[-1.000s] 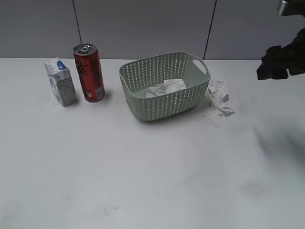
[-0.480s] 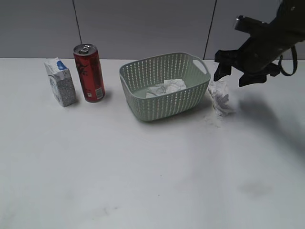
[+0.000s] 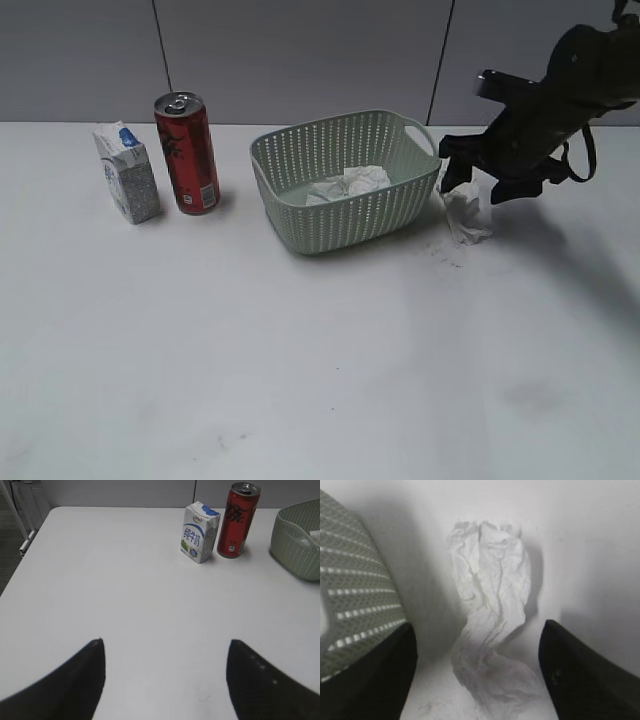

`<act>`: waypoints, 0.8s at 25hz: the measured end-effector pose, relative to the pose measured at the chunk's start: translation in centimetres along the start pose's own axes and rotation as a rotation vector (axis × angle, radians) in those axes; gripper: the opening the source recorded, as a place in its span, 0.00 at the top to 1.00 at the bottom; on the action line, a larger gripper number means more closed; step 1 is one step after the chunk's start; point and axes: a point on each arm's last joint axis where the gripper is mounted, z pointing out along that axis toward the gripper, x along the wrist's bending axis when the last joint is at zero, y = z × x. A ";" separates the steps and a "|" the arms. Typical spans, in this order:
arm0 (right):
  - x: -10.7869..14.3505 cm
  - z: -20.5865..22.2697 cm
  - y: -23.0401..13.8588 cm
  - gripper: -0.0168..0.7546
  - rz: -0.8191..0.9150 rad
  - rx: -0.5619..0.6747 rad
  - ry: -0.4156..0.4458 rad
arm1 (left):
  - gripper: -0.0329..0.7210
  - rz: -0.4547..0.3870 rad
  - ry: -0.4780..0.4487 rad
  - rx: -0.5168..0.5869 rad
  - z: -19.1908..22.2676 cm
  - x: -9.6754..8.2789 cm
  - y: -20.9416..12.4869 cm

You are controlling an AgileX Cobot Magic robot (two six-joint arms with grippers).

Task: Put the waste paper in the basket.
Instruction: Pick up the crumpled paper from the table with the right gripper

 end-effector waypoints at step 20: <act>-1.0 2.4 -0.7 0.97 -0.023 0.041 -0.050 | 0.21 -0.002 0.003 -0.001 0.0 0.0 0.0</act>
